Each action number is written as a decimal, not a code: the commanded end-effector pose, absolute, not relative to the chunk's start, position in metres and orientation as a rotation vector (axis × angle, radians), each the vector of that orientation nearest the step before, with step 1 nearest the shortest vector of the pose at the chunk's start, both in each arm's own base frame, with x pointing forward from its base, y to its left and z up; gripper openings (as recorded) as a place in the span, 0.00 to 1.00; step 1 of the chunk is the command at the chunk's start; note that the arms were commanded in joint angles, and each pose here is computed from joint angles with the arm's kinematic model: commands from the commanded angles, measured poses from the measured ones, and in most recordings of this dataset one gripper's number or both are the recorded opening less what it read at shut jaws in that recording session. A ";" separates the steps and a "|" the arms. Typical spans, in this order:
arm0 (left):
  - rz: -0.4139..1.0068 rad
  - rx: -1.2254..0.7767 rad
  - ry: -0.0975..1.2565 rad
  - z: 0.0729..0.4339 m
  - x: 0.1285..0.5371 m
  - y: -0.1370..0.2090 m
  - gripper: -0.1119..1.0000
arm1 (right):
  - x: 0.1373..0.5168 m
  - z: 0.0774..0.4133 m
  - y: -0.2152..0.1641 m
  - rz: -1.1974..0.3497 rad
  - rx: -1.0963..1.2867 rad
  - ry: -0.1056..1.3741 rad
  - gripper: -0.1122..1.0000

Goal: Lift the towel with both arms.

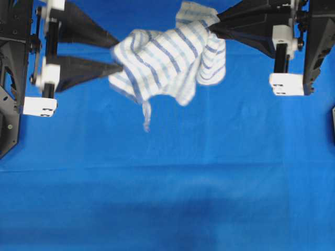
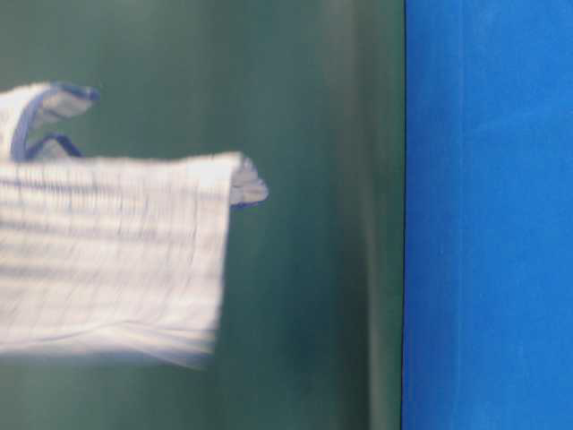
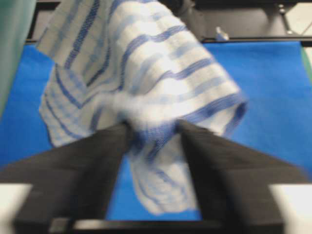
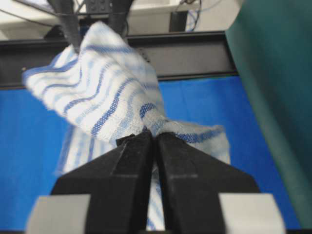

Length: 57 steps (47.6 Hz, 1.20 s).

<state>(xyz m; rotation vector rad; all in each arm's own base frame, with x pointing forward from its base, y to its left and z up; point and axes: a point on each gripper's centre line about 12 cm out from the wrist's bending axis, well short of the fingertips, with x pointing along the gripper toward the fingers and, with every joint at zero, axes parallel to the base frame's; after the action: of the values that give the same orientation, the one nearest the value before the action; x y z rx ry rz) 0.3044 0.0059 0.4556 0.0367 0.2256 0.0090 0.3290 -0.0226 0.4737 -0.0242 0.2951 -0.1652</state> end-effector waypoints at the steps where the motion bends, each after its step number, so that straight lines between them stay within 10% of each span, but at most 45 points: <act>1: 0.009 0.036 0.189 0.467 0.301 0.005 0.64 | 0.326 0.485 -0.022 -0.165 -0.027 0.264 0.31; 9: 0.009 0.036 0.200 0.462 0.301 0.005 0.93 | 0.327 0.476 -0.023 -0.169 -0.030 0.305 0.70; 25: 0.000 0.033 0.247 0.428 0.312 0.003 0.92 | 0.329 0.431 -0.023 -0.172 -0.011 0.433 0.67; 57: -0.011 0.006 0.426 0.244 0.368 -0.004 0.92 | 0.341 0.243 -0.013 -0.135 0.123 0.684 0.67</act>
<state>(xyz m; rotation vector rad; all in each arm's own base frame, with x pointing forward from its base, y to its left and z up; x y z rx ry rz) 0.3616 -0.0022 0.2566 0.0074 0.4249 -0.0070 0.3374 -0.0138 0.2490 0.1184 0.6861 -0.1416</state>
